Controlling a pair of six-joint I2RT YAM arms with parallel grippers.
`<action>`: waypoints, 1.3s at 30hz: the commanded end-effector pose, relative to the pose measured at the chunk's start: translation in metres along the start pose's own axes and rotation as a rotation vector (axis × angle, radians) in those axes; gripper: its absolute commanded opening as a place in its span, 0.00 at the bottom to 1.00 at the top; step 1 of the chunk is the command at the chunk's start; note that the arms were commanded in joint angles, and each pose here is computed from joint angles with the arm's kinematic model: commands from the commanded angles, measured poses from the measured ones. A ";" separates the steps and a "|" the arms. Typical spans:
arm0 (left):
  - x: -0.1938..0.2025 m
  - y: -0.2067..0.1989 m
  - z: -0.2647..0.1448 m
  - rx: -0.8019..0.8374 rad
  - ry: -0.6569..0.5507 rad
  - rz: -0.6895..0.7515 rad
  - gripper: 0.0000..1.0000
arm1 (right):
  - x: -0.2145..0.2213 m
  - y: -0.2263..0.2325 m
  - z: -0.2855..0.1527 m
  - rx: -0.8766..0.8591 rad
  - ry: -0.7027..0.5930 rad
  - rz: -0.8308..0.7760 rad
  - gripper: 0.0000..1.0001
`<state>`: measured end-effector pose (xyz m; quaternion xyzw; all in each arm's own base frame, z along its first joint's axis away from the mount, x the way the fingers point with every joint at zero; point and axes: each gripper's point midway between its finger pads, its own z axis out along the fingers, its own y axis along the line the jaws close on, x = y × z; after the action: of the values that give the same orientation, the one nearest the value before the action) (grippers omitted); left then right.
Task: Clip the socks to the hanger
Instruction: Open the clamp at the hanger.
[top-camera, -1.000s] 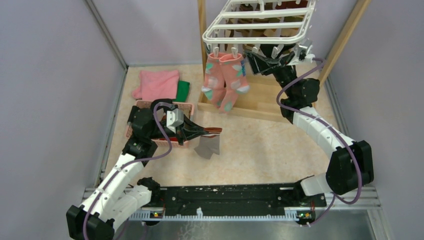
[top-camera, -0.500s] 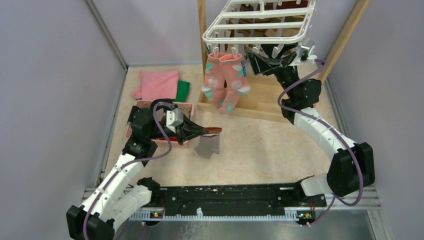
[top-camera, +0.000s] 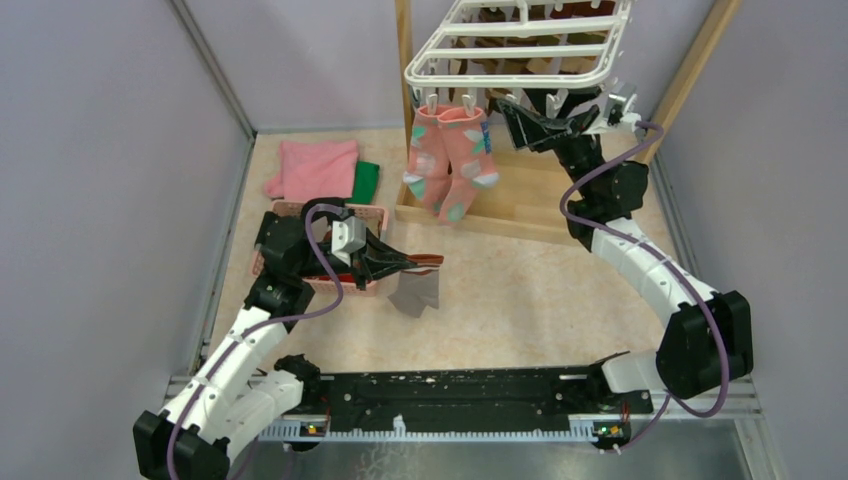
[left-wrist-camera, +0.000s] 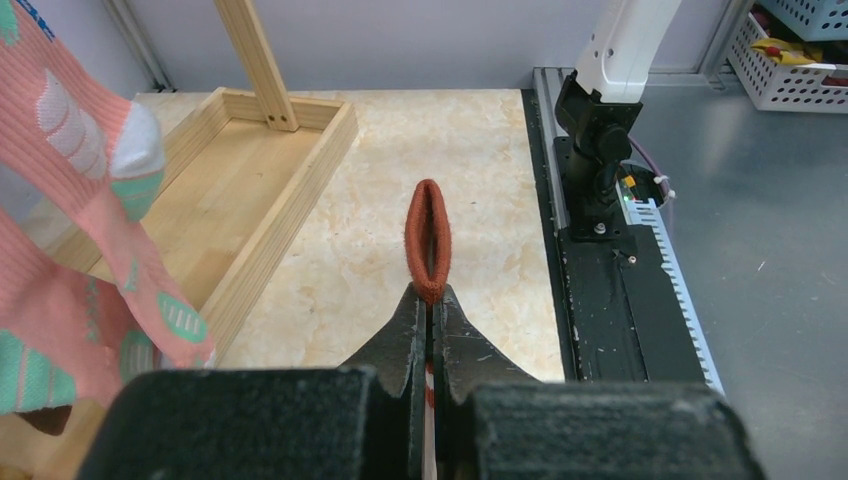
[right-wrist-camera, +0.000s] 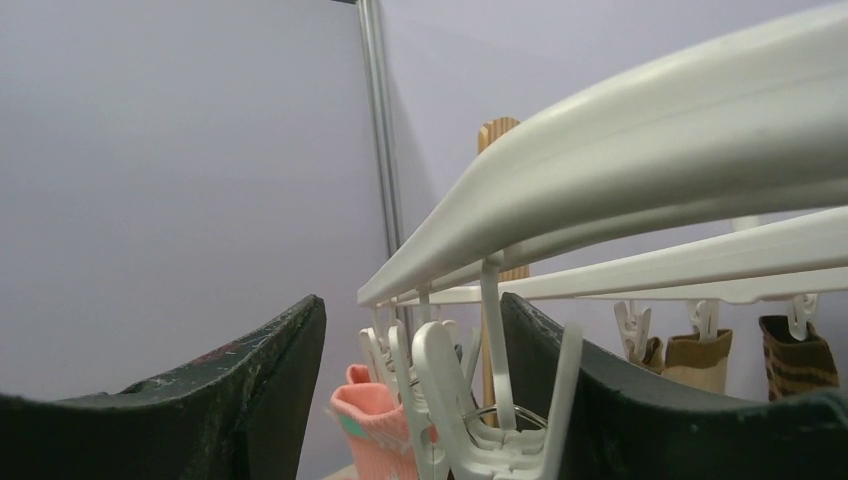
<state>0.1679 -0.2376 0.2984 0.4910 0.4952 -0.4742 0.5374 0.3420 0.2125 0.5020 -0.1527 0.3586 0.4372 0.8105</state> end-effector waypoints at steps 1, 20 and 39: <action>-0.004 -0.002 0.001 0.033 -0.019 0.042 0.01 | -0.022 0.009 0.002 -0.032 -0.044 -0.033 0.62; -0.006 -0.002 0.000 0.034 -0.023 0.053 0.01 | -0.024 0.012 0.005 -0.065 -0.032 -0.036 0.24; -0.018 0.002 0.003 0.019 -0.083 -0.012 0.00 | -0.022 0.014 0.006 -0.086 -0.009 0.026 0.01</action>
<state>0.1677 -0.2373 0.3012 0.4842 0.4930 -0.4853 0.5357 0.3392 0.2133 0.4985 -0.1693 0.3643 0.4511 0.7969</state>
